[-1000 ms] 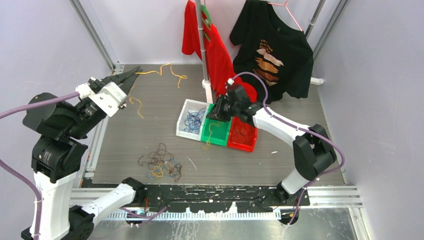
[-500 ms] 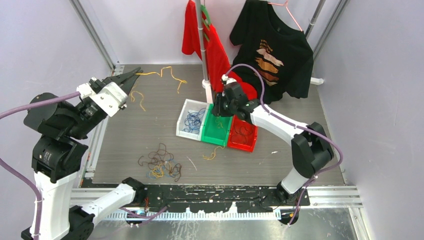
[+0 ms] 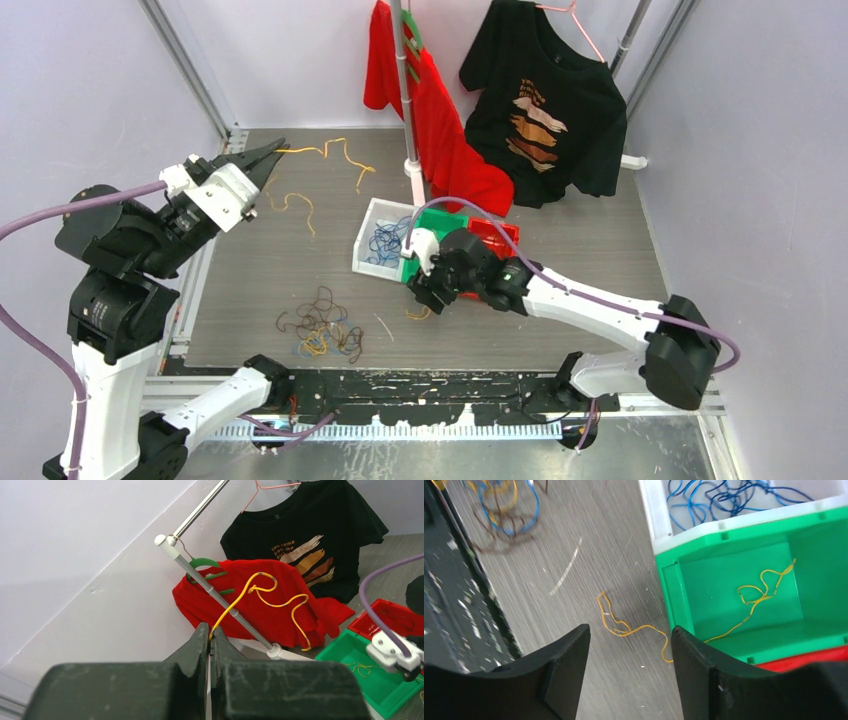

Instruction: Untangle the cables

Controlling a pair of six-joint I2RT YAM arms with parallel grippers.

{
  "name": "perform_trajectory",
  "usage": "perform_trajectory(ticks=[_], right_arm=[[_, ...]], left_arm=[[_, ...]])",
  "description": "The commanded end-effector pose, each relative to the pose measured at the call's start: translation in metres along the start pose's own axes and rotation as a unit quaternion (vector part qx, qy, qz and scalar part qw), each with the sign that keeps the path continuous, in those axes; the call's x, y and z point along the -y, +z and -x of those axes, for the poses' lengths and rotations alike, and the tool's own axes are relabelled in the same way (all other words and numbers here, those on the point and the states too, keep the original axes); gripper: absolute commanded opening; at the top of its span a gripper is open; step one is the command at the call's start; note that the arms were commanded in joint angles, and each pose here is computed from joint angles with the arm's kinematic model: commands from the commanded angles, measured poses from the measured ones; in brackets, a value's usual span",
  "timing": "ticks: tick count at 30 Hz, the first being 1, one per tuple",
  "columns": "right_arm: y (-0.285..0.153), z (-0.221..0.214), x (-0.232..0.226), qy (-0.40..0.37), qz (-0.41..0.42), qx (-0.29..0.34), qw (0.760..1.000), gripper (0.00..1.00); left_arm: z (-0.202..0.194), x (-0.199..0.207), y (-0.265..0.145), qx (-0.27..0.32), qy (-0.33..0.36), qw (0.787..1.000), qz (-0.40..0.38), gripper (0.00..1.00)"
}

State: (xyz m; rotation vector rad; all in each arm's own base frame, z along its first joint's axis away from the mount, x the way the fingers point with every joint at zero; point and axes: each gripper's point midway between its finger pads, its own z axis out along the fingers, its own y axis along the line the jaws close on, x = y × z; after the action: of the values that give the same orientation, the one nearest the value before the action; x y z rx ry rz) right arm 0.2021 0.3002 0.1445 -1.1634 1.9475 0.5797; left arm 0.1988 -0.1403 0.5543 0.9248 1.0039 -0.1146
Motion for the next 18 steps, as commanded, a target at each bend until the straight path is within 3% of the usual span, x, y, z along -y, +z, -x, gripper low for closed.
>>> perform_trajectory(ticks=[1, 6, 18], right_arm=[[0.015, -0.013, -0.003, -0.138, 0.047, -0.032, 0.989, 0.67], [0.034, -0.039, -0.003, -0.193, 0.086, -0.106, 0.972, 0.67], [0.069, -0.065, -0.009, -0.228, 0.123, -0.157, 0.953, 0.62]], left_arm=[[0.009, -0.007, -0.003, 0.007, -0.003, 1.0, 0.013, 0.0], [0.013, -0.01, -0.006, 0.008, 0.0, 1.0, 0.017, 0.0], [0.012, -0.013, -0.007, 0.006, 0.006, 1.0, 0.026, 0.01]])
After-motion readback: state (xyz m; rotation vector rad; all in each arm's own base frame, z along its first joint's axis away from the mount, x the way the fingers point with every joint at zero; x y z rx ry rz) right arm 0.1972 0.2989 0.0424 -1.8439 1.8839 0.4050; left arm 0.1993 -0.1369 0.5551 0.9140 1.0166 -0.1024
